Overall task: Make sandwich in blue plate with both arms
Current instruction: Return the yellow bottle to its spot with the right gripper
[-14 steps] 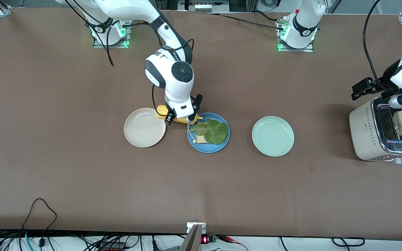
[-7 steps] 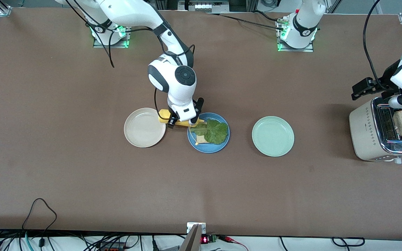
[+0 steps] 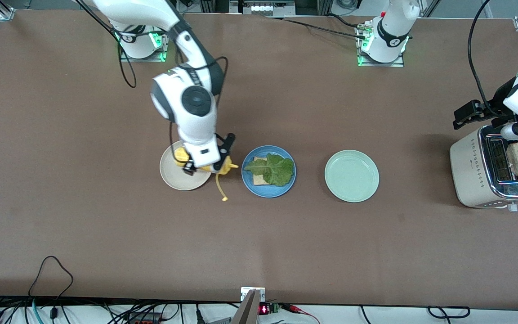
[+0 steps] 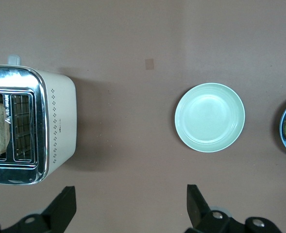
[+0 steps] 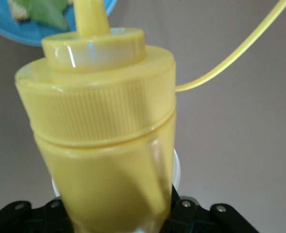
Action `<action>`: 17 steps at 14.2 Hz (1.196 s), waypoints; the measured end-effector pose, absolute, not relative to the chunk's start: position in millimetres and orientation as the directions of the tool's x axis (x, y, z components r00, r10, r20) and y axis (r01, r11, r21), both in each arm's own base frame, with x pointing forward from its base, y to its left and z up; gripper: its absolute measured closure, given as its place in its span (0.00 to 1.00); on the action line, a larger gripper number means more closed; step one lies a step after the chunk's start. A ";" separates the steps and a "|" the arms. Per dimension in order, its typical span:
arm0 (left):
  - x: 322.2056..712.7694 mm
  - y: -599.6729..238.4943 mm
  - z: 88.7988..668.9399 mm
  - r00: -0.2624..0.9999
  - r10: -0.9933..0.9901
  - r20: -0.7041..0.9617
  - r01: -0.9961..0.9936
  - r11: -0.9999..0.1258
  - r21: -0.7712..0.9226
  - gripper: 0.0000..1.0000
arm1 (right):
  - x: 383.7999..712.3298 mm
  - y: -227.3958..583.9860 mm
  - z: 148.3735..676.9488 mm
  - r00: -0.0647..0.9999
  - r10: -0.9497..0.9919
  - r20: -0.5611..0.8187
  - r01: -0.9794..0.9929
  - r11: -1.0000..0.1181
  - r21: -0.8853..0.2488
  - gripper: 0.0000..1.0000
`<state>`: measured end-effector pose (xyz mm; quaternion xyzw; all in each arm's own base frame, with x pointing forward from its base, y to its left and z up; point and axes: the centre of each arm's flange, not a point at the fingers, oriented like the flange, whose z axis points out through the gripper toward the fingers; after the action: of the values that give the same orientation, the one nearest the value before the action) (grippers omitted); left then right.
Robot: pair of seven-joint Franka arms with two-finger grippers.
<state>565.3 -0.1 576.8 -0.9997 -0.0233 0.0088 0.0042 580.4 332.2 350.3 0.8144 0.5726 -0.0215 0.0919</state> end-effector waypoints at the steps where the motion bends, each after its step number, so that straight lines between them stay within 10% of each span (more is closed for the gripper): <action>1: 565.4 0.0 576.6 0.999 0.047 -0.018 0.047 -0.999 -0.009 0.00 | 585.8 305.4 369.8 0.326 0.938 -0.120 0.944 -0.316 0.093 0.43; 8: 586.6 65.4 543.8 0.993 0.115 0.001 0.115 -0.993 -0.014 0.00 | 615.2 89.0 420.9 0.153 0.980 0.126 0.984 -0.140 -0.106 0.43; 17: 586.2 272.9 445.2 0.993 0.048 -0.110 0.049 -0.999 0.009 0.00 | 577.4 -108.1 315.7 -0.021 0.818 0.574 0.991 0.091 -0.094 0.43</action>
<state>586.2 272.9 445.2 -0.9982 -0.0244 0.0548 -0.0056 577.4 -108.1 315.7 0.6523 0.6936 0.1708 -0.2533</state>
